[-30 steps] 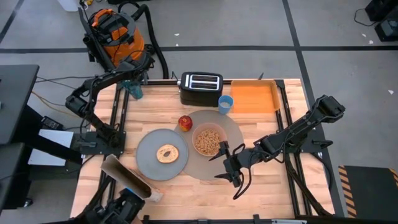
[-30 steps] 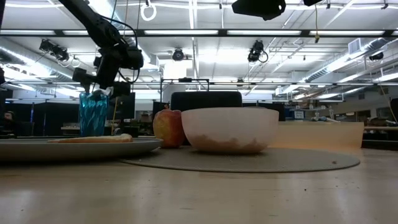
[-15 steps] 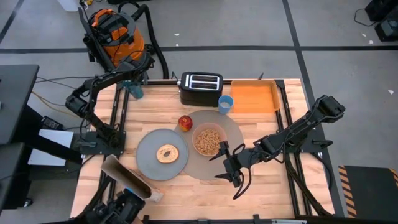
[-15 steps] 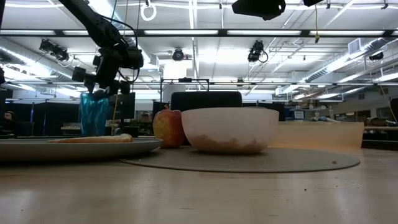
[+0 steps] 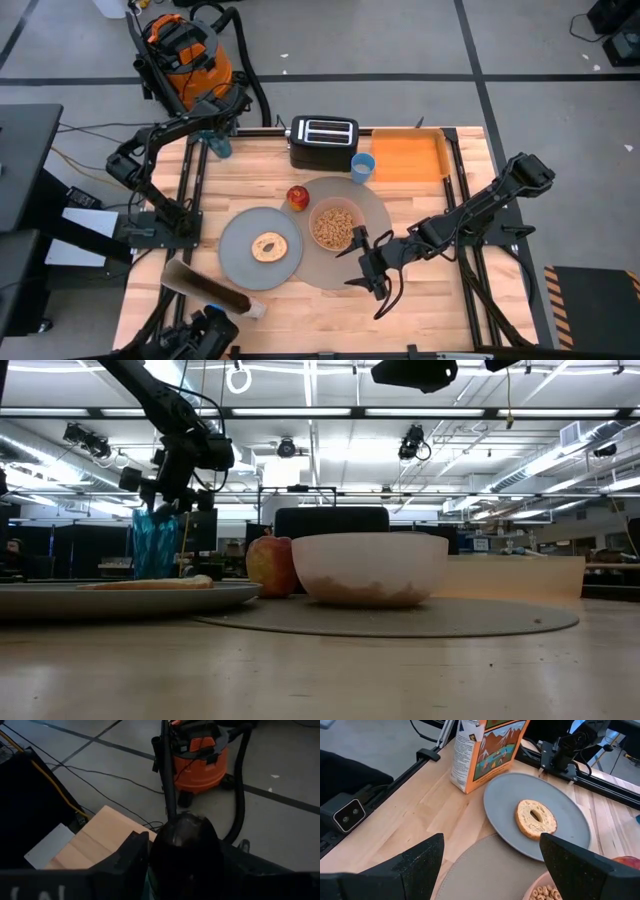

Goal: Arrange a breakfast setting
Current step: Put the black spoon on the gray placemat beside the orange bowl

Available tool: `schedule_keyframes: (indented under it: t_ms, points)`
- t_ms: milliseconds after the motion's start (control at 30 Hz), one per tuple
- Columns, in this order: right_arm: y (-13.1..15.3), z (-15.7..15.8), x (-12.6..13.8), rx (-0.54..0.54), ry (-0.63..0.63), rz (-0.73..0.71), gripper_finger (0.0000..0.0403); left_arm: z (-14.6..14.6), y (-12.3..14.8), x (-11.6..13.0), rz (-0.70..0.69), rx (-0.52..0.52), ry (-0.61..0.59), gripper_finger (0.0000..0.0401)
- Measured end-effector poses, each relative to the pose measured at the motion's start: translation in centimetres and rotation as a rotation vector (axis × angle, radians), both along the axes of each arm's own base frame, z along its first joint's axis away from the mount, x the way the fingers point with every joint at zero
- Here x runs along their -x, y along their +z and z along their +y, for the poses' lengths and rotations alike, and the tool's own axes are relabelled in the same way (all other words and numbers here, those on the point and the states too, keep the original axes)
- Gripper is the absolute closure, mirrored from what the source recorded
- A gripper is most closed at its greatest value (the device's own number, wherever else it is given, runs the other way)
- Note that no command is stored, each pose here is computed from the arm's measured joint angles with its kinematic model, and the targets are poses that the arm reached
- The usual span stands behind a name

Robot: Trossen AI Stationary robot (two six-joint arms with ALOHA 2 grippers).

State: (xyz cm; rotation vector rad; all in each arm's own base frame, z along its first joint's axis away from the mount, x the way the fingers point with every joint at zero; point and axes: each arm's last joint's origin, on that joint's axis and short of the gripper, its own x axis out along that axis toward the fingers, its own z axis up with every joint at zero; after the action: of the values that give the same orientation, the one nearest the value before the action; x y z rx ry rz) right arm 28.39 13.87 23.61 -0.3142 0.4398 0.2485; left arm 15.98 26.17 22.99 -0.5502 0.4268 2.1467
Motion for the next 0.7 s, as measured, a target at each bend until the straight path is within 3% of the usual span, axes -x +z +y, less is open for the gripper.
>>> schedule_keyframes:
  t_ms: [367,700]
  points:
    - [-0.01,-0.60,-0.31,-0.024,0.010,0.010,0.0066,-0.08,-0.02,0.03,0.009,0.005,0.001,0.0268]
    - [-0.01,-0.65,-0.34,-0.026,0.011,0.011,0.0066,-0.62,0.87,0.18,0.009,0.000,-0.016,0.0276]
